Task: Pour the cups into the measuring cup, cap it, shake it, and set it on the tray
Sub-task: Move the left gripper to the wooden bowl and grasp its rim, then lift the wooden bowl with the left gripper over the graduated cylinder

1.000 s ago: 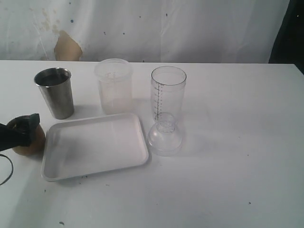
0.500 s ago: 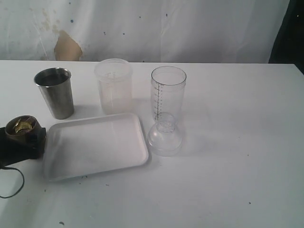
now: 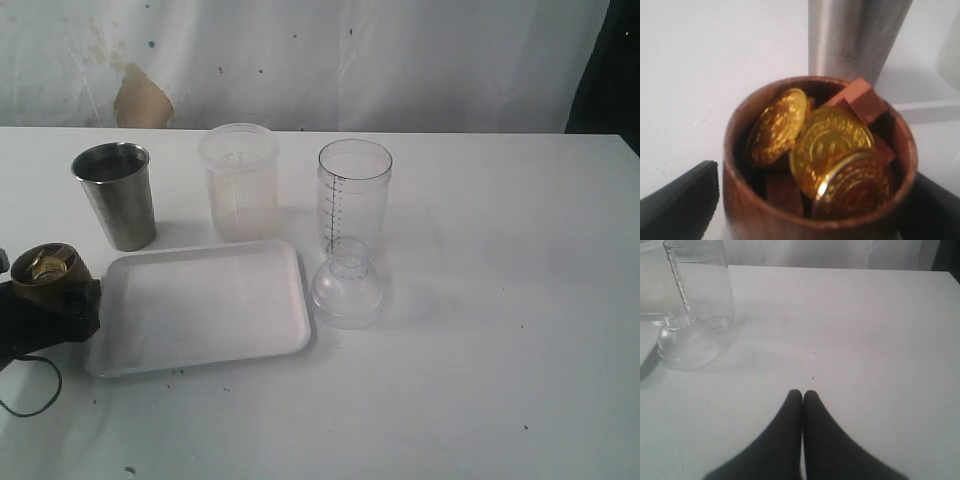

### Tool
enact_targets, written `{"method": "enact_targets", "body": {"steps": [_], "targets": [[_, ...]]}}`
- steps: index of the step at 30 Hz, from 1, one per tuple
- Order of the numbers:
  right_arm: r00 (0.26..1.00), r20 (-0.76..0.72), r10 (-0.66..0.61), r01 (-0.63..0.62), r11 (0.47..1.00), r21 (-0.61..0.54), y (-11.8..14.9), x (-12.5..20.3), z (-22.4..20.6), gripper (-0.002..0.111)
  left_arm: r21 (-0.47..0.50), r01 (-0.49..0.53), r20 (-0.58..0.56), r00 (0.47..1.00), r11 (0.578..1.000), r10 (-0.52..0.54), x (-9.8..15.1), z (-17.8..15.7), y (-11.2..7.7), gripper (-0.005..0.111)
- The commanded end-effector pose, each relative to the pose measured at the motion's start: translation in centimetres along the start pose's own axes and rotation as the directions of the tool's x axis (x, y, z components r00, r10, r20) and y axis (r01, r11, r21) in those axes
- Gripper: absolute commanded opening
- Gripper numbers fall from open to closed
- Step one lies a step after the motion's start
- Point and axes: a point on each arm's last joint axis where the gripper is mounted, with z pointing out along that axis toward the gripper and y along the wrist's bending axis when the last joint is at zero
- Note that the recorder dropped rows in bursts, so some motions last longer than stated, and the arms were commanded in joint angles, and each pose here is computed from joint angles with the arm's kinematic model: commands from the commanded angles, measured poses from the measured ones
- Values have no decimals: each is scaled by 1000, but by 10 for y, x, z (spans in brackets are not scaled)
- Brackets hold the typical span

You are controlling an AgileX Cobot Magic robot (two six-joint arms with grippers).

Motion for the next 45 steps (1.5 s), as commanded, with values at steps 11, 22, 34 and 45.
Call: {"method": "enact_targets", "body": {"steps": [11,22,34,45], "targets": [[1000,11,12,-12,1000,-2,0,0,0,0,-3,2,36,999,1000,-2,-13,20,-1,52],[1000,11,12,-12,1000,-2,0,0,0,0,12,-15,144,990,1000,13,-36,13,-4,0],[1000,11,12,-12,1000,-2,0,0,0,0,213,-158,362,929,964,72,-127,-22,-39,0],[1000,11,12,-12,1000,-2,0,0,0,0,284,-411,145,911,866,385,-222,-2,-134,0]]}}
